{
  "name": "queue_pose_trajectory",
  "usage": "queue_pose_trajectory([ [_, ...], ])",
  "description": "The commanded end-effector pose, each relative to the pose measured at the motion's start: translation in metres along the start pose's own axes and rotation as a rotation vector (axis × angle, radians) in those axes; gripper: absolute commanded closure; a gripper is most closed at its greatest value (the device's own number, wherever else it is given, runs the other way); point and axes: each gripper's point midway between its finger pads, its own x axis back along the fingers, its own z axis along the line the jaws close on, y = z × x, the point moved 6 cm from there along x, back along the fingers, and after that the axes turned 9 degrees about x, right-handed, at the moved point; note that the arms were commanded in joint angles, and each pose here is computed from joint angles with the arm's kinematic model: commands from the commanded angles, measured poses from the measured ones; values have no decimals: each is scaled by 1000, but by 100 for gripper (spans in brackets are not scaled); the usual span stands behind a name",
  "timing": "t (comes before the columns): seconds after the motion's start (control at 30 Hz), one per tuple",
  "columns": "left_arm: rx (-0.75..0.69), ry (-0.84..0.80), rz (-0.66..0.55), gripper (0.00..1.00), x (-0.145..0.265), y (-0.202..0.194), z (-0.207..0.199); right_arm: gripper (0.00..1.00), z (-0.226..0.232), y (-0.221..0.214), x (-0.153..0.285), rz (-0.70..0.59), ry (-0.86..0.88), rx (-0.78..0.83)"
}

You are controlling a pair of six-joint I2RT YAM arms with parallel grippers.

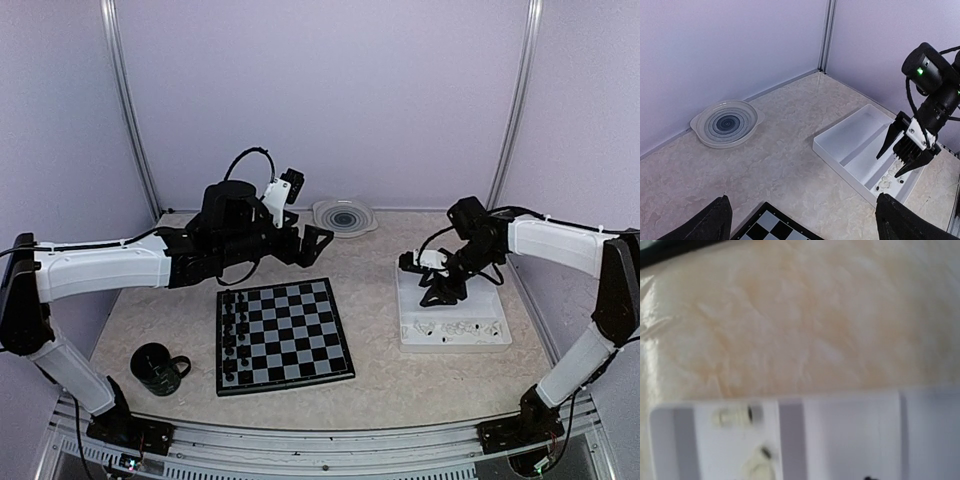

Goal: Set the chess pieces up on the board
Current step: Move the storage box to the center of the board, then pick up the queen from the storage box.

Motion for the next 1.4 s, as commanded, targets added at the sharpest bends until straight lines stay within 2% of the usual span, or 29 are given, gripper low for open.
queue_pose_trajectory([
  [0.0,10,-25,-15,1,-2,10,-5,50,17,-27,24,-14,76,-183],
  [0.17,11,-31,-5,1,-3,9,-8,56,30,-58,37,43,55,-296],
  [0.33,9,-47,7,1,-4,7,-12,74,37,-77,39,155,-29,-343],
  [1.37,-3,-57,40,1,-9,-1,-14,75,47,-109,10,279,42,-409],
])
